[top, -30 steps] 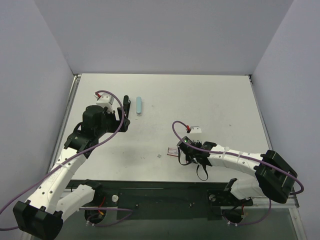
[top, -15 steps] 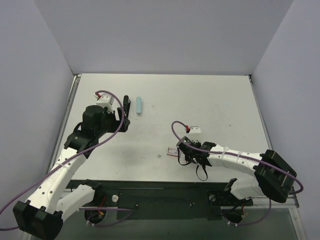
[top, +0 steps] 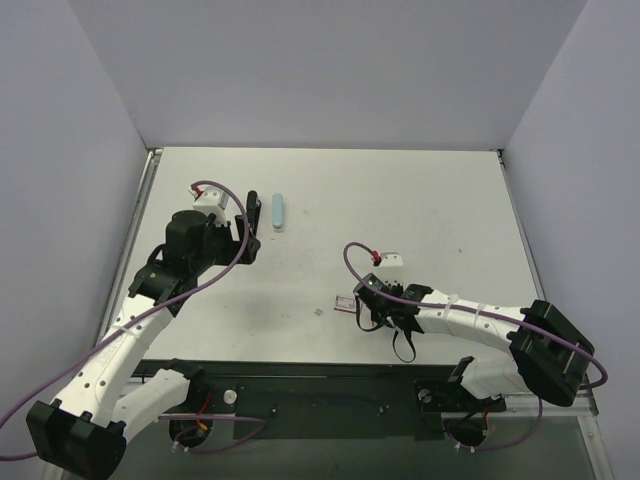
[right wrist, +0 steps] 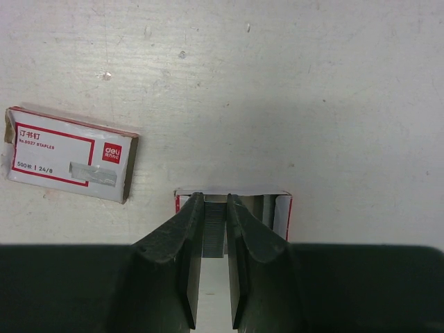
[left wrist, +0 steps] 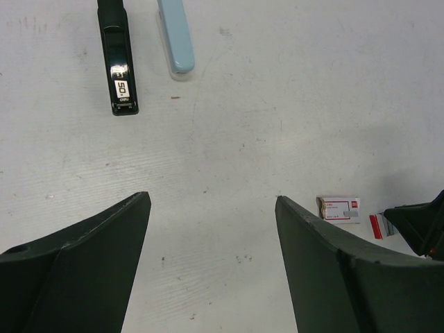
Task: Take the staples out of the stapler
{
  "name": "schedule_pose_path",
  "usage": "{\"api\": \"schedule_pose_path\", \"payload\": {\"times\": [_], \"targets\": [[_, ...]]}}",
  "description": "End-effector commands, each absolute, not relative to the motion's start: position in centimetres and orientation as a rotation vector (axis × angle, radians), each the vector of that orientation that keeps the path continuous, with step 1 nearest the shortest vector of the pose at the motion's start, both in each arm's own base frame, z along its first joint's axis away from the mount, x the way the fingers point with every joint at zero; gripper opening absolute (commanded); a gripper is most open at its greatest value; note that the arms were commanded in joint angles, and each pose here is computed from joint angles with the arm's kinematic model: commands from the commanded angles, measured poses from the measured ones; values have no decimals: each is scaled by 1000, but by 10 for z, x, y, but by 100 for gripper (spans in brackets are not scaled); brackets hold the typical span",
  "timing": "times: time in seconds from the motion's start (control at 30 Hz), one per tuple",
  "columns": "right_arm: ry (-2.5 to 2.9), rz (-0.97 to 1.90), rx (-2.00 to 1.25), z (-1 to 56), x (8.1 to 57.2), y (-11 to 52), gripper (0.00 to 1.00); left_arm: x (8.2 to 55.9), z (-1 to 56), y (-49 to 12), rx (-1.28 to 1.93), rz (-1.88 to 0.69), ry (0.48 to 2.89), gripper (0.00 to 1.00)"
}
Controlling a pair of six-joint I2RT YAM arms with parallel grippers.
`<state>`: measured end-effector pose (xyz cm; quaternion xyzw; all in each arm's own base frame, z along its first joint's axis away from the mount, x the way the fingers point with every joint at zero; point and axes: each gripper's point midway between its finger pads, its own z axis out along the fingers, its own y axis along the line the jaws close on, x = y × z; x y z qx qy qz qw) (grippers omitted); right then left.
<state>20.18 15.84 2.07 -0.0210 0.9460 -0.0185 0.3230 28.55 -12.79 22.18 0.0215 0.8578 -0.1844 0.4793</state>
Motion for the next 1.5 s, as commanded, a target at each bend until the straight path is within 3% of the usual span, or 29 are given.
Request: {"api": "schedule_pose_path", "payload": {"times": [0.0, 0.3, 0.77, 1.23, 1.47], "targets": [[2472, -108, -52, 20, 197, 145, 8, 294, 239, -132, 55, -478, 2027, 84], [2482, -104, -58, 17, 197, 148, 9, 294, 240, -132, 53, -480, 2023, 84], [2488, -92, -66, 16, 197, 151, 29, 294, 240, -132, 54, -481, 2024, 84], [2401, -10, -64, 53, 207, 157, 34, 294, 240, -133, 58, -483, 2024, 83], [2397, 127, -234, 62, 211, 188, 36, 292, 243, -132, 57, -489, 2014, 83]]}}
